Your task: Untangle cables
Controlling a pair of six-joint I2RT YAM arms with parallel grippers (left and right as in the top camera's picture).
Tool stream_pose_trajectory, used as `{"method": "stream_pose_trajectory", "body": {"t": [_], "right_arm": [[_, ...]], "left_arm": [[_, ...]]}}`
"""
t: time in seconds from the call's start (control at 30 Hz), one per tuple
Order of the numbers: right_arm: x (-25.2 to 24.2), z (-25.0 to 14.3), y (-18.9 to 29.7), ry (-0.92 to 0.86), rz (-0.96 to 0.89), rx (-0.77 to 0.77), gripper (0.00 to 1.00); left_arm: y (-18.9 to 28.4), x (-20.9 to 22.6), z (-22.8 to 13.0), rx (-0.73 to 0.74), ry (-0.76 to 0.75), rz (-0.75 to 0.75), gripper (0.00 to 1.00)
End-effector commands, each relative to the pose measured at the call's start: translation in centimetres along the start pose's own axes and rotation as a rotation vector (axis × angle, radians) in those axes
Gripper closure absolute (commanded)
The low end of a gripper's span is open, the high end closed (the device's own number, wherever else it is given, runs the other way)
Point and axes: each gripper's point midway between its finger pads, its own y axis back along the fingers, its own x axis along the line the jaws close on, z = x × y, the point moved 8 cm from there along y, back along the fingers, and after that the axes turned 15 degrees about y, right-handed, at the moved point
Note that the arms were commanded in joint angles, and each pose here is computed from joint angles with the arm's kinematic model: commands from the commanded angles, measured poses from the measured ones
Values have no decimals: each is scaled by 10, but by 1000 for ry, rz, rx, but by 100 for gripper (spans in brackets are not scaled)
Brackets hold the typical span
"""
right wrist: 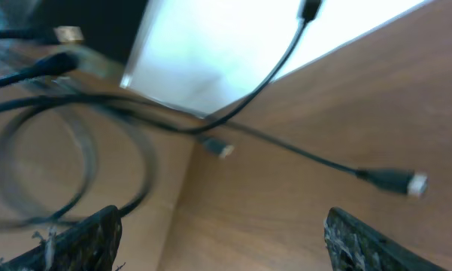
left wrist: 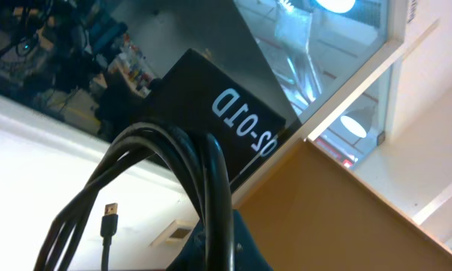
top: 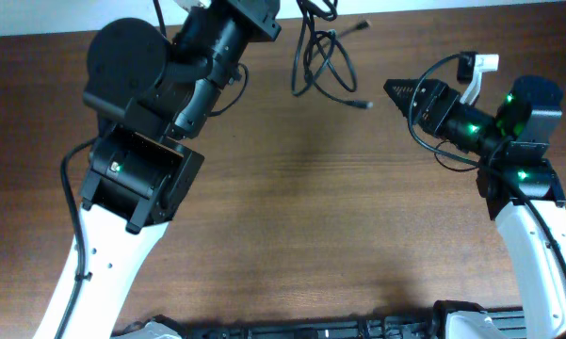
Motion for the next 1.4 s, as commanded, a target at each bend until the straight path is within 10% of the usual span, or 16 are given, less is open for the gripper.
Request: {"method": "stream_pose_trajectory", "body": {"t": [0.0,0.5,1.07,1.37], "right_arm": [[13,0,1,59,122,32,16],[39,11,7,253,322,25,16],[-23,-10,2,-98,-197,3,21],[-6,-9,1,-58,-35,38,21]], "left_arm": [[0,-6,-1,17,-12,-24,100],[-40,-2,-78,171,35,-89,100],[-38,-17,-108,255,56,-145,100],[-40,-11,-113,252,51,-101,100]]}}
